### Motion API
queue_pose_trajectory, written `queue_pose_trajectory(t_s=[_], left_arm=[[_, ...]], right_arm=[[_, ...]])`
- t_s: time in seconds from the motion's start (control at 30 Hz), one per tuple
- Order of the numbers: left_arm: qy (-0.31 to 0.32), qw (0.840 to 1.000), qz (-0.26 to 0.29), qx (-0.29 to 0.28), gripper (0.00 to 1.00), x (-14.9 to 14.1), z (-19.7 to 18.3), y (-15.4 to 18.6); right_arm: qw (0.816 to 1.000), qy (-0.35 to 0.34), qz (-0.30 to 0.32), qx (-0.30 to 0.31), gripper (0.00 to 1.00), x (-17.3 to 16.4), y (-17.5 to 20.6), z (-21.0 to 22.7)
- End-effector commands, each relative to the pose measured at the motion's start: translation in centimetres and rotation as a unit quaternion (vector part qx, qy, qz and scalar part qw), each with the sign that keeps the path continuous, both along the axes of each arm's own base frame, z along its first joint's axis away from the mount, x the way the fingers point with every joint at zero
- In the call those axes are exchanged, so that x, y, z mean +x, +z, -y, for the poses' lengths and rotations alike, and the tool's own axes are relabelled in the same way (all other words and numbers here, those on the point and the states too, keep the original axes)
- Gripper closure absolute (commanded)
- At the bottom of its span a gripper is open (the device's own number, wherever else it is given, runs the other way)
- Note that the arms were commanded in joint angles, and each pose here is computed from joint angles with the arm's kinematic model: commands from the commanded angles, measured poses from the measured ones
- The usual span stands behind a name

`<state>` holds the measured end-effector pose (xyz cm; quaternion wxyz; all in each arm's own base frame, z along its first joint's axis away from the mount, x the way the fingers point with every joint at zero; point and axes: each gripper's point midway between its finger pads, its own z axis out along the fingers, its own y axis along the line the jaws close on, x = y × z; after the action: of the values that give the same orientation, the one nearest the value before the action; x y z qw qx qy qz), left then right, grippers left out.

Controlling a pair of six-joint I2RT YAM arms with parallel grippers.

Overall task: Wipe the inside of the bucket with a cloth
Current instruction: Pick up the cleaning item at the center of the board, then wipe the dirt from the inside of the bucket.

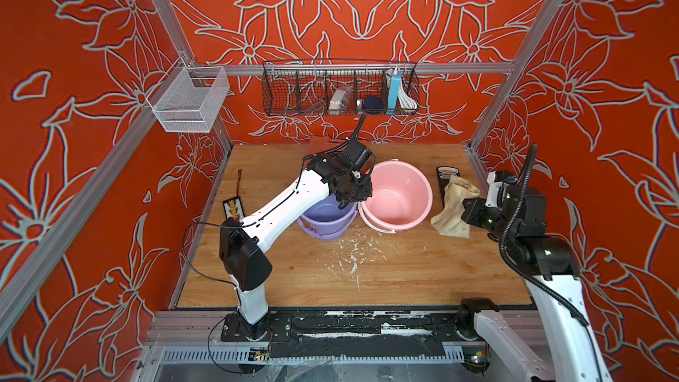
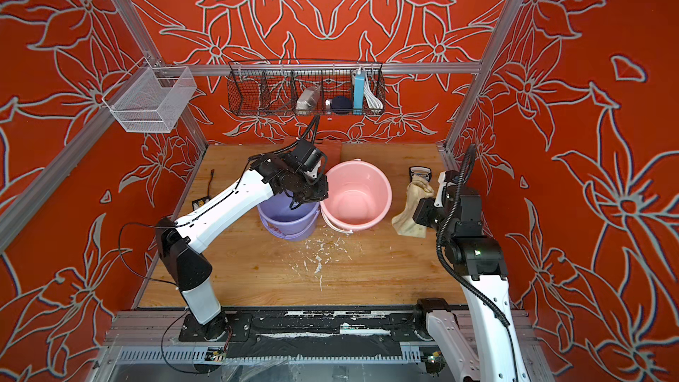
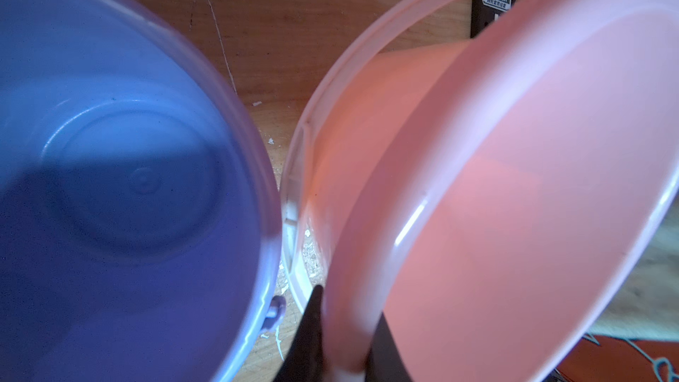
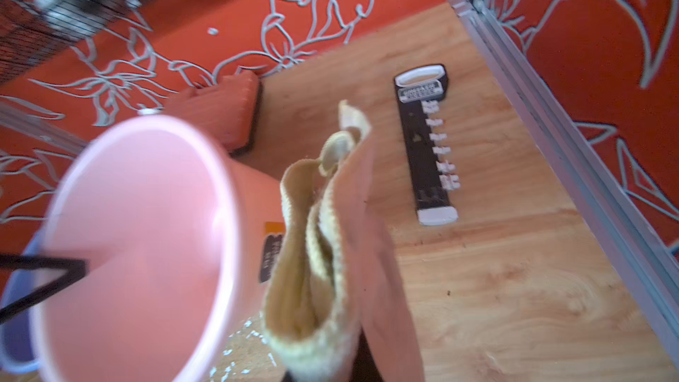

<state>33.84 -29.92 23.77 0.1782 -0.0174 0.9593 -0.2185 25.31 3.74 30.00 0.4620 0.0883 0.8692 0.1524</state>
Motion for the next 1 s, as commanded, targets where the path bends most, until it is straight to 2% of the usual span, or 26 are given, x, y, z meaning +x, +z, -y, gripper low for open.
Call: queue_pose_trajectory(t_s=[0.0, 0.1, 0.2, 0.4, 0.57, 0.73, 0.87, 0.97], left_arm=[[-0.004, 1.0, 0.028, 0.007, 1.0, 0.9, 1.0, 0.3], [-0.005, 0.999, 0.031, 0.012, 1.0, 1.0, 1.5, 0.0], [-0.006, 0.999, 0.032, 0.019, 1.0, 1.1, 1.9, -0.2], [-0.016, 0.999, 0.029, 0.01, 1.0, 0.3, 2.7, 0.7], [-0.024, 0.999, 0.022, 0.024, 1.0, -0.2, 2.1, 1.1], [-0.039, 0.999, -0.002, 0.005, 1.0, -0.9, 3.0, 0.9], [-0.053, 0.998, -0.03, -0.004, 1.0, -1.6, 3.7, 0.5], [-0.058, 0.998, -0.038, -0.004, 1.0, -1.8, 3.8, 0.4]], right_arm=[[0.994, 0.097, 0.031, 0.036, 1.0, -0.1, 2.8, -3.7], [0.983, 0.173, 0.052, 0.042, 1.0, -0.2, 4.8, -6.8], [0.974, 0.216, 0.062, 0.033, 1.0, 0.1, 5.8, -8.9], [0.969, 0.246, 0.016, 0.011, 1.0, 3.2, 2.2, -11.6], [0.961, 0.258, -0.054, -0.081, 1.0, 4.9, -3.8, -12.8], [0.953, 0.244, -0.085, -0.156, 1.0, 6.3, -6.6, -12.9], [0.938, 0.237, -0.101, -0.232, 1.0, 7.0, -8.2, -12.1], [0.933, 0.231, -0.103, -0.255, 1.0, 6.8, -8.7, -11.6]])
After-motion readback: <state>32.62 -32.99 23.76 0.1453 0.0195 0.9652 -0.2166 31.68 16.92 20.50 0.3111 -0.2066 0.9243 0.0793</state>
